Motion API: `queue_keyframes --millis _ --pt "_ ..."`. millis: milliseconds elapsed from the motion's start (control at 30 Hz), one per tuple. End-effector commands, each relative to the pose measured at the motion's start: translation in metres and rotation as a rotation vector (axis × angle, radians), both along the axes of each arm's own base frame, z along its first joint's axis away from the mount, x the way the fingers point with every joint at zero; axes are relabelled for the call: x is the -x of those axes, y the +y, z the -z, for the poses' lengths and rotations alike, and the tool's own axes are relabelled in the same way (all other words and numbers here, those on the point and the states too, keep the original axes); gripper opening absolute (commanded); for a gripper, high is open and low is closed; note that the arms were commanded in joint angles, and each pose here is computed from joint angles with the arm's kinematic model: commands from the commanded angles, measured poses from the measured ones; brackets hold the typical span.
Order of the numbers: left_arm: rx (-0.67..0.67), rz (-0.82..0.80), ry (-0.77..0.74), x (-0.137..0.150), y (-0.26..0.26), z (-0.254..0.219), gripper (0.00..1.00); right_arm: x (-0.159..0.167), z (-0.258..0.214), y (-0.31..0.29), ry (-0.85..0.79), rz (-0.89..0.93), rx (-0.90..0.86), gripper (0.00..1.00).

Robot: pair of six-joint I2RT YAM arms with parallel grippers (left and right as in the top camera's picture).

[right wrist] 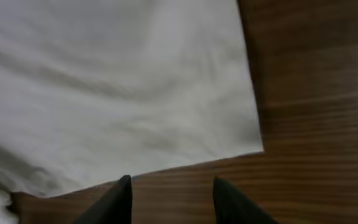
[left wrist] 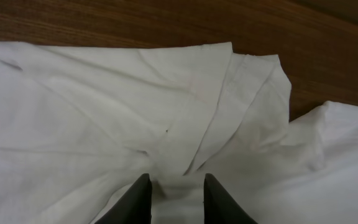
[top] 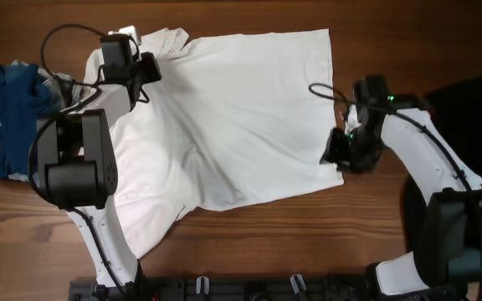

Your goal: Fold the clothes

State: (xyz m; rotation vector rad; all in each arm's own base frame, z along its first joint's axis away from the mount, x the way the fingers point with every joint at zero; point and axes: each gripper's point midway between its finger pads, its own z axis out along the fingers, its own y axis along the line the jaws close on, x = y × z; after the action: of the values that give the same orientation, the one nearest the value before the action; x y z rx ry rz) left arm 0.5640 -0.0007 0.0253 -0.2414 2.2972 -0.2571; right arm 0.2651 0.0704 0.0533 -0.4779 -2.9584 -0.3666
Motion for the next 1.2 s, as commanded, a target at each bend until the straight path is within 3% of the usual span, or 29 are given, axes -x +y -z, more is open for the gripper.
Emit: queue_keyframes --millis 0,67,133,233,333,433,633,700,767,833,900,1000,1067,1167 --pt "0.003 -0.020 0.009 -0.004 0.011 -0.013 0.29 0.033 0.021 -0.015 0.144 0.143 0.099 0.49" --pt "0.003 -0.037 0.000 0.001 0.021 -0.037 0.34 0.051 0.031 -0.016 0.202 0.187 0.114 0.59" --pt "0.002 -0.048 -0.002 0.009 0.026 -0.061 0.37 0.048 0.039 -0.015 0.173 0.190 0.103 0.60" --pt "-0.020 -0.032 0.032 0.038 0.027 -0.103 0.39 0.033 0.048 -0.012 0.109 0.239 0.085 0.41" --pt "-0.030 -0.019 0.073 0.064 0.025 -0.125 0.38 0.013 0.054 -0.013 0.018 0.247 0.080 0.36" --pt "-0.058 -0.015 0.084 0.079 0.026 -0.142 0.35 0.011 0.055 -0.014 -0.007 0.194 0.083 0.04" --pt "-0.078 -0.019 0.113 0.086 0.029 -0.138 0.36 0.019 0.027 -0.003 0.031 0.104 0.015 0.04" --pt "-0.077 -0.017 0.124 0.088 0.028 -0.137 0.36 -0.014 0.001 0.021 -0.076 0.074 -0.128 0.04" --pt "-0.077 -0.017 0.130 0.089 0.028 -0.136 0.37 -0.067 -0.018 0.044 -0.288 0.082 -0.276 0.04" --pt "-0.076 -0.017 0.135 0.090 0.028 -0.135 0.38 -0.094 -0.024 0.044 -0.405 0.077 -0.275 0.42" --pt "-0.075 -0.016 0.149 0.092 0.028 -0.133 0.38 -0.097 -0.018 0.034 -0.433 0.033 -0.207 0.51" --pt "-0.073 -0.015 0.177 0.098 0.028 -0.128 0.38 -0.060 0.000 0.017 -0.265 0.062 -0.113 0.50" --pt "-0.072 -0.014 0.186 0.099 0.027 -0.127 0.38 -0.051 0.008 0.017 -0.236 0.057 -0.106 0.36" --pt "-0.071 -0.014 0.196 0.101 0.027 -0.125 0.40 -0.039 0.031 0.017 -0.201 0.091 -0.106 0.35"
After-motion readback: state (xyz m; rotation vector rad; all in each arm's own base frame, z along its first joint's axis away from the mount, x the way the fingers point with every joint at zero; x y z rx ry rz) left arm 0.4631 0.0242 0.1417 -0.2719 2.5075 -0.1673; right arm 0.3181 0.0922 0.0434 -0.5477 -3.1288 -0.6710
